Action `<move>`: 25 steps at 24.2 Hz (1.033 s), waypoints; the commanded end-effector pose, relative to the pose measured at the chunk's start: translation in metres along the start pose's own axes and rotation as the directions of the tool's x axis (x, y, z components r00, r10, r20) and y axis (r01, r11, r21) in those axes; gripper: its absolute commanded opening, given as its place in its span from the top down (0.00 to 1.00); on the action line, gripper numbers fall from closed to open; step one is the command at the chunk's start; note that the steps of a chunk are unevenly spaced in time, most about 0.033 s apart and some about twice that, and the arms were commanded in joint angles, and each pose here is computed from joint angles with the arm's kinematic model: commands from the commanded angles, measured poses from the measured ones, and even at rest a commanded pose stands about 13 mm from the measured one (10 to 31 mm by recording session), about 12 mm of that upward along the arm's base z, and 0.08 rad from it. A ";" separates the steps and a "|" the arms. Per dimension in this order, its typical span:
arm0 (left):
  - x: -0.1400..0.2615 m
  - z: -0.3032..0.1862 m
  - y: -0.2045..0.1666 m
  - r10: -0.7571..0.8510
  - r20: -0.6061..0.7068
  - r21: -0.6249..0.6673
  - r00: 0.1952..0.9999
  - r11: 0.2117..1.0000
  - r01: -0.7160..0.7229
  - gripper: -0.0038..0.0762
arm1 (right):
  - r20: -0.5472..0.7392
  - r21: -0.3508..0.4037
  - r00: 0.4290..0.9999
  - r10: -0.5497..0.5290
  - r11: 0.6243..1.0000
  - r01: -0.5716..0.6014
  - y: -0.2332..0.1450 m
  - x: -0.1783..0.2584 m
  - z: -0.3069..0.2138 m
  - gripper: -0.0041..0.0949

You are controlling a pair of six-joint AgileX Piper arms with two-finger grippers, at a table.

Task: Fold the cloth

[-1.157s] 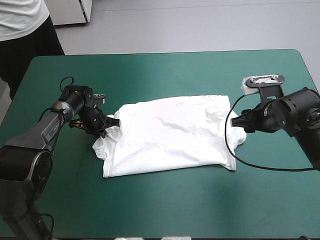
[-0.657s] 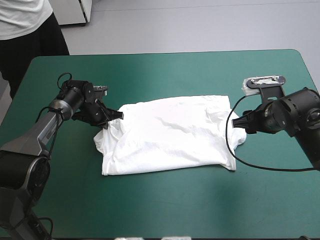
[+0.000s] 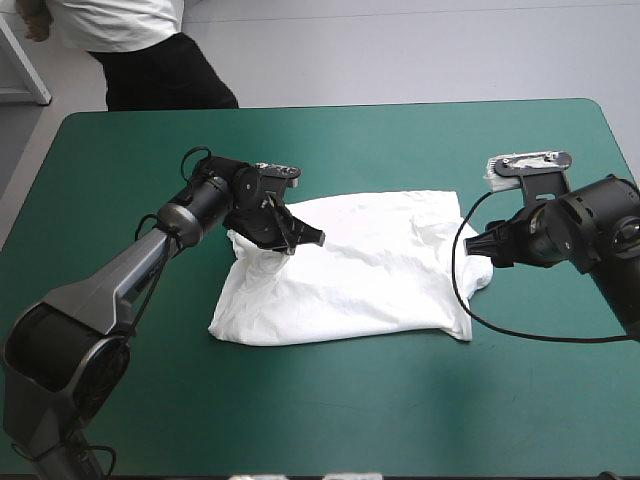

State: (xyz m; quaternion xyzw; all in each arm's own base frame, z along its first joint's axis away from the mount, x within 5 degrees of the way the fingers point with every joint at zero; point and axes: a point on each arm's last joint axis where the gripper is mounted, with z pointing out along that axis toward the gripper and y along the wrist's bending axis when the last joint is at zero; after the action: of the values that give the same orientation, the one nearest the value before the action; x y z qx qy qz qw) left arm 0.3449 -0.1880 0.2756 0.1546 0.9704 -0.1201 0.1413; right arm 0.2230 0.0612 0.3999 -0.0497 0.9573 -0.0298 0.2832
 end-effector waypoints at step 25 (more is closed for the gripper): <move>-0.011 -0.078 -0.012 0.149 0.132 -0.035 0.980 0.989 -0.146 0.42 | 0.032 0.014 0.995 0.093 0.995 -0.094 -0.008 -0.006 -0.006 0.38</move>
State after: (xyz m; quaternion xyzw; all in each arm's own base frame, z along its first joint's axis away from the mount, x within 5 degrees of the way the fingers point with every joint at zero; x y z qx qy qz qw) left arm 0.3479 -0.1933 0.3115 0.2323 0.9498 -0.1272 0.1666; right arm 0.2240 0.0606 0.3991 -0.0253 0.9587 -0.0236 0.2822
